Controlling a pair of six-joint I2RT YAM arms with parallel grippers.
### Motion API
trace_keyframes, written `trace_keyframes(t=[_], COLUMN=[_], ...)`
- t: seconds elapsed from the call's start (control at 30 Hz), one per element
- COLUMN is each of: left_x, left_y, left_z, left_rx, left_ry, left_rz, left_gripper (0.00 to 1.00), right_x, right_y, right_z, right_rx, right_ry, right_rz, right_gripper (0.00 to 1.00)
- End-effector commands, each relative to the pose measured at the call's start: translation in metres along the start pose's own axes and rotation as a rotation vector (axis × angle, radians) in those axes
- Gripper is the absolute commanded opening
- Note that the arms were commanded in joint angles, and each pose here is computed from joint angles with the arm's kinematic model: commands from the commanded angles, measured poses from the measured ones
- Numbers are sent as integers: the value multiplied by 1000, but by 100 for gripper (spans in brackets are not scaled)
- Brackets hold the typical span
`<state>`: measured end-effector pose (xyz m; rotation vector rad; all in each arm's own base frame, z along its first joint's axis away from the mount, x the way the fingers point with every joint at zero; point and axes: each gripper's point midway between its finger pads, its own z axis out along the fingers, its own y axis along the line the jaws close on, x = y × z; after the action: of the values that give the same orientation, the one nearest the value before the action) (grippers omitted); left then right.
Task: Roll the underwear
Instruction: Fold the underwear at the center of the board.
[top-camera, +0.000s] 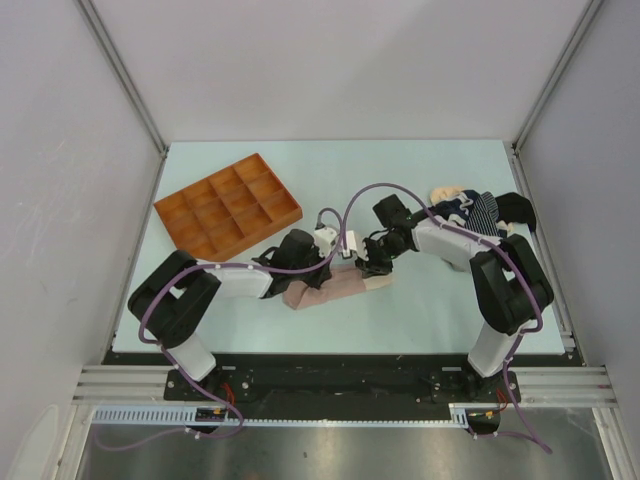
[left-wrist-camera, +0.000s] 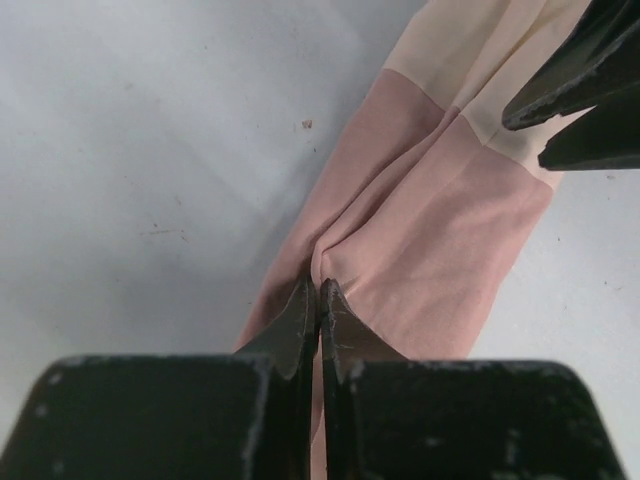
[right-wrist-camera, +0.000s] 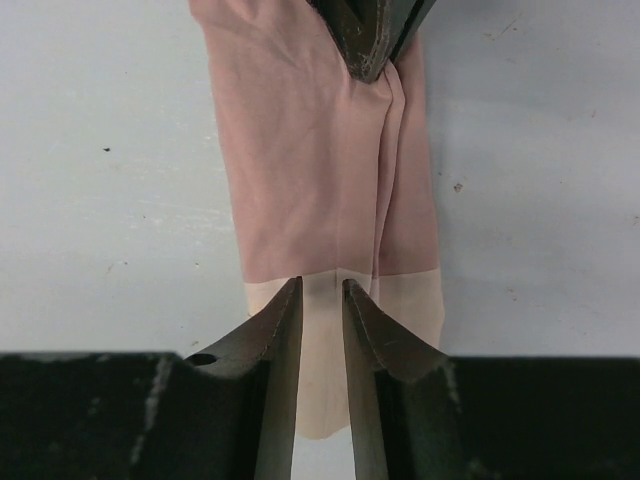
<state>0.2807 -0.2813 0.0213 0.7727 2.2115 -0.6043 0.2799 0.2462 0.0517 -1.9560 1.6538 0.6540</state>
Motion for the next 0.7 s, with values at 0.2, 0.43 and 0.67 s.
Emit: trace_keyframes(t=[0.2,0.43,0.67], left_x=[-52,-50,-33], left_y=[-13,-8,8], left_z=[-23,-15,1], left_rx=[59,42,-10], left_ry=[-196,-144,-81], left_rz=[74,88,55], left_gripper=[0,0,0], right_x=[-24,-23,-28], right_y=[-13,-10,0], right_z=[-30,-32,-32], right_rx=[64,49,14], right_ry=[-122,-131,-141], right_rz=[-43,-54,-136], right_gripper=[28,28,29])
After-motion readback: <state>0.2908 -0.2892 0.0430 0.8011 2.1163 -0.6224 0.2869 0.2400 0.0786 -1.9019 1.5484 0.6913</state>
